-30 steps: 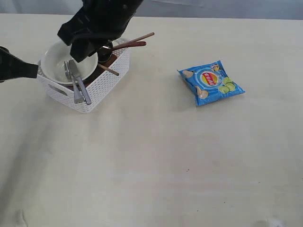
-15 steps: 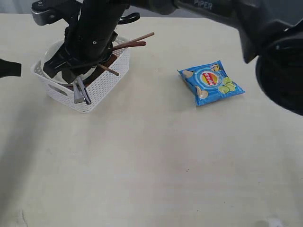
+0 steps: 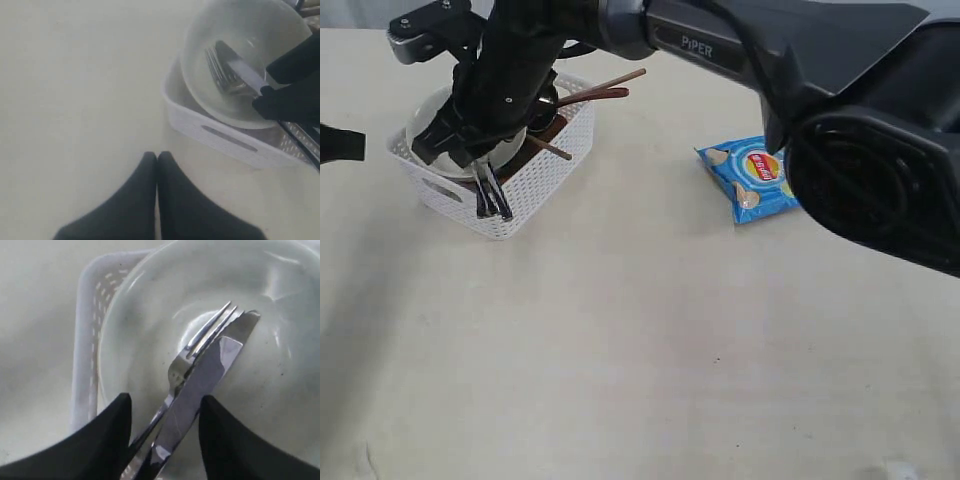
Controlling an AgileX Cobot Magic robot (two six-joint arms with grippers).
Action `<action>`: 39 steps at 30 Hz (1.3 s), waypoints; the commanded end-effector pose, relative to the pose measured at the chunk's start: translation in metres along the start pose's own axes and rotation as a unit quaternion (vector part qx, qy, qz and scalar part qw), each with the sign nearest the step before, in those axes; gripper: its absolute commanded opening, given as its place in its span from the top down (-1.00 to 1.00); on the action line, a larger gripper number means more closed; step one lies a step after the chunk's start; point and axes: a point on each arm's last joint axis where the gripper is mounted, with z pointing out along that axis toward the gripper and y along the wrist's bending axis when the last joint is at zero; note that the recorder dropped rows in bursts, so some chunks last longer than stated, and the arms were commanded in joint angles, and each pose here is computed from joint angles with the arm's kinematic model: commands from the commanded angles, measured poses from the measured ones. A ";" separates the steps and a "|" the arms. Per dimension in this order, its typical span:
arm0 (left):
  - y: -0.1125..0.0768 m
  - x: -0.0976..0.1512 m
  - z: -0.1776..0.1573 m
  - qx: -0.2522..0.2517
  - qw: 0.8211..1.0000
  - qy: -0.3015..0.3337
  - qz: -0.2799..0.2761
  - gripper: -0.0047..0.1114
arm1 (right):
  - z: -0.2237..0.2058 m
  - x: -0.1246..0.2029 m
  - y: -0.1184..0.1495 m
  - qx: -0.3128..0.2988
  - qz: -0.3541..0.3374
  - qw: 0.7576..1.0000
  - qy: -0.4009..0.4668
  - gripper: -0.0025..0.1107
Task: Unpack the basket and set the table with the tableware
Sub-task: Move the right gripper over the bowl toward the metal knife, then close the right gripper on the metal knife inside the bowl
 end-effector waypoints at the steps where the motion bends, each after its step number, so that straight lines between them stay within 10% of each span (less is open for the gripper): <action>1: 0.001 0.000 -0.001 -0.002 1.000 -0.007 0.003 0.92 | -0.002 -0.008 -0.003 0.016 -0.002 0.999 -0.036 0.21; 13: 0.001 0.000 -0.001 -0.002 1.000 -0.008 0.003 0.92 | 0.021 0.000 -0.009 0.028 0.000 0.999 -0.031 0.21; 21: 0.001 0.000 -0.001 -0.002 1.000 -0.008 0.003 0.92 | 0.021 -0.001 -0.009 0.029 0.000 0.999 -0.036 0.65; 39: 0.001 0.000 -0.001 -0.002 1.000 -0.008 0.003 0.92 | 0.018 -0.002 -0.009 0.029 0.009 0.999 -0.038 0.96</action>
